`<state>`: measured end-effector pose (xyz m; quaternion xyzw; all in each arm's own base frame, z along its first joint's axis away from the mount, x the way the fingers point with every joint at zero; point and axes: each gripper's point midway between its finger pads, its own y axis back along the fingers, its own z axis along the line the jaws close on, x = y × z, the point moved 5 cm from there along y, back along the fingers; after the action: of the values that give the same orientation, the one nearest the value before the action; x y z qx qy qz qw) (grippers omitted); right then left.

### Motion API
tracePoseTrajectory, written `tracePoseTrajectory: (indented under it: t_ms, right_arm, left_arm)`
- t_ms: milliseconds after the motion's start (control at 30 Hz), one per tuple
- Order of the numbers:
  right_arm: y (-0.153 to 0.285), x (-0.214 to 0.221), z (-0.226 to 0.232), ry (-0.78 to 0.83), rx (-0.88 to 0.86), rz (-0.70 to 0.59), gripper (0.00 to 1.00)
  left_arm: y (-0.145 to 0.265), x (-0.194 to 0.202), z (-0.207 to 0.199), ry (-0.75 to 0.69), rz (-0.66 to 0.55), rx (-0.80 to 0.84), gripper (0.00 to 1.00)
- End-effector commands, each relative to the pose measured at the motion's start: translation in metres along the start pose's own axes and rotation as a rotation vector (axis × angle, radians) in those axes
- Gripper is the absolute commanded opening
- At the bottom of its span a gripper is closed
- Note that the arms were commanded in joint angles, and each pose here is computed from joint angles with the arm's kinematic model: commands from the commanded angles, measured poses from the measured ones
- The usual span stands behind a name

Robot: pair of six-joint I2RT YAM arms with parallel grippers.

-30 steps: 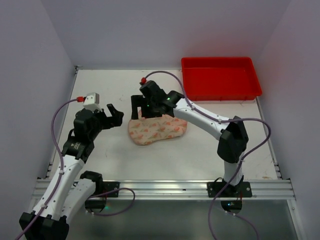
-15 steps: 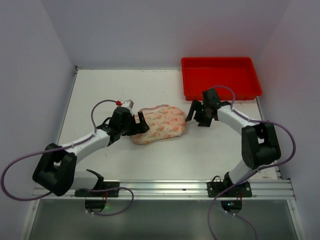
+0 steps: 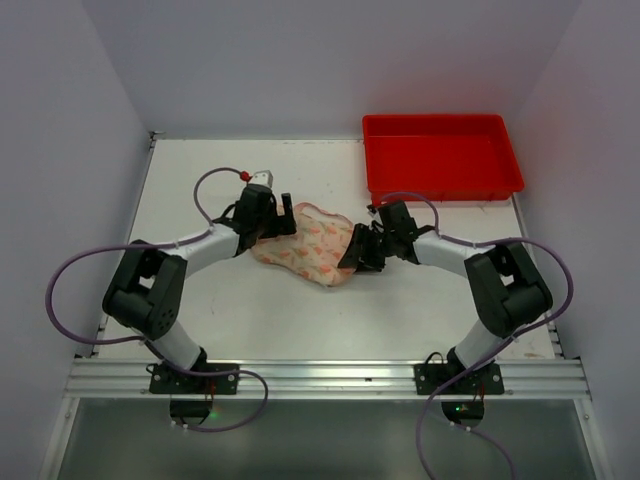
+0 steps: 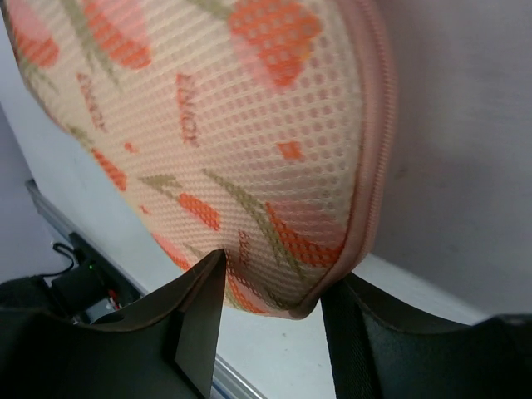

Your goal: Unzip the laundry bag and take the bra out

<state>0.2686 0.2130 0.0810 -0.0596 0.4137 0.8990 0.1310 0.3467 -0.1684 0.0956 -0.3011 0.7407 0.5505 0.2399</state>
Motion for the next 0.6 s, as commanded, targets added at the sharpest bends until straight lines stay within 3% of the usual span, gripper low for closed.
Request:
tracePoseTrajectory:
  t_ms: [0, 200, 400, 567]
  right_arm:
    - [0.002, -0.002, 0.032, 0.035, -0.117, -0.025, 0.49]
    - [0.01, -0.007, 0.038, 0.043, -0.123, -0.072, 0.52]
    - [0.02, -0.003, 0.041, 0.06, -0.141, -0.09, 0.76]
    - [0.021, 0.0, 0.042, 0.058, -0.15, -0.094, 0.8]
  left_arm:
    - [0.014, -0.036, -0.006, 0.015, -0.108, 0.02, 1.0]
    - [0.069, 0.005, -0.015, 0.256, -0.076, 0.17, 1.0]
    - [0.097, 0.062, -0.03, 0.551, -0.009, 0.381, 1.0]
    - [0.097, 0.083, -0.043, 0.612, 0.003, 0.441, 1.0]
